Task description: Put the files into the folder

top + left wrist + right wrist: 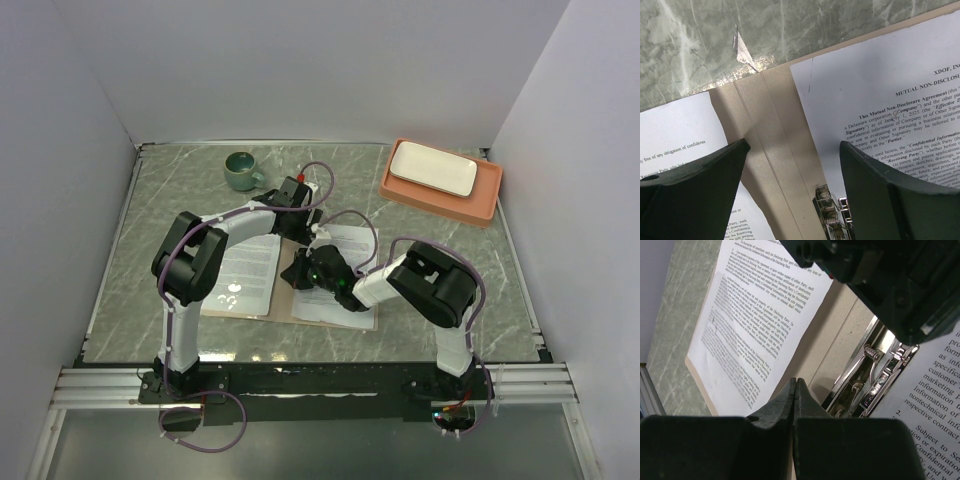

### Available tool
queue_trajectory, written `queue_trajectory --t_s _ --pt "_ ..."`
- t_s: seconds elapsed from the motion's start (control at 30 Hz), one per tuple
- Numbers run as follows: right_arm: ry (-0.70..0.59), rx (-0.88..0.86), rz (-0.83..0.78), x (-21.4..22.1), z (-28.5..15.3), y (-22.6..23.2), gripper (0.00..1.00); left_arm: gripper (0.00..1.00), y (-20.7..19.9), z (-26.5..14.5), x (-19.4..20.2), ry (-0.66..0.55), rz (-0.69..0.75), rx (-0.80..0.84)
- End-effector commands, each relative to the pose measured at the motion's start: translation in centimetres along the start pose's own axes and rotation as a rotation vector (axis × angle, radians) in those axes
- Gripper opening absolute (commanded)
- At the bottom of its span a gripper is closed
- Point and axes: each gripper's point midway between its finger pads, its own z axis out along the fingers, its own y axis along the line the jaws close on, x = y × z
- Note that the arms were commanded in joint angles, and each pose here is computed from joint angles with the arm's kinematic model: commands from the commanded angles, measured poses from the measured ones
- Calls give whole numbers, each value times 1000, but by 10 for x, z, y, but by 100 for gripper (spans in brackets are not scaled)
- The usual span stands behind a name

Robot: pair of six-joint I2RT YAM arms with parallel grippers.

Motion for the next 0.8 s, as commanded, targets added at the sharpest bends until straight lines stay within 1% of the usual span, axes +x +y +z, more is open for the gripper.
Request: queue_trajectory --t_s 0.0,0.23,0.43,0.77 --pt "290 302 -6 92 -32 -95 0 82 6 8 46 140 -13 9" --pt "299 310 33 93 -35 -105 0 82 8 10 48 147 -12 8" --pt "298 292 87 86 -29 -107 0 82 10 11 49 151 -9 5" --pt "355 315 142 99 -31 -119 0 81 12 10 51 146 1 5"
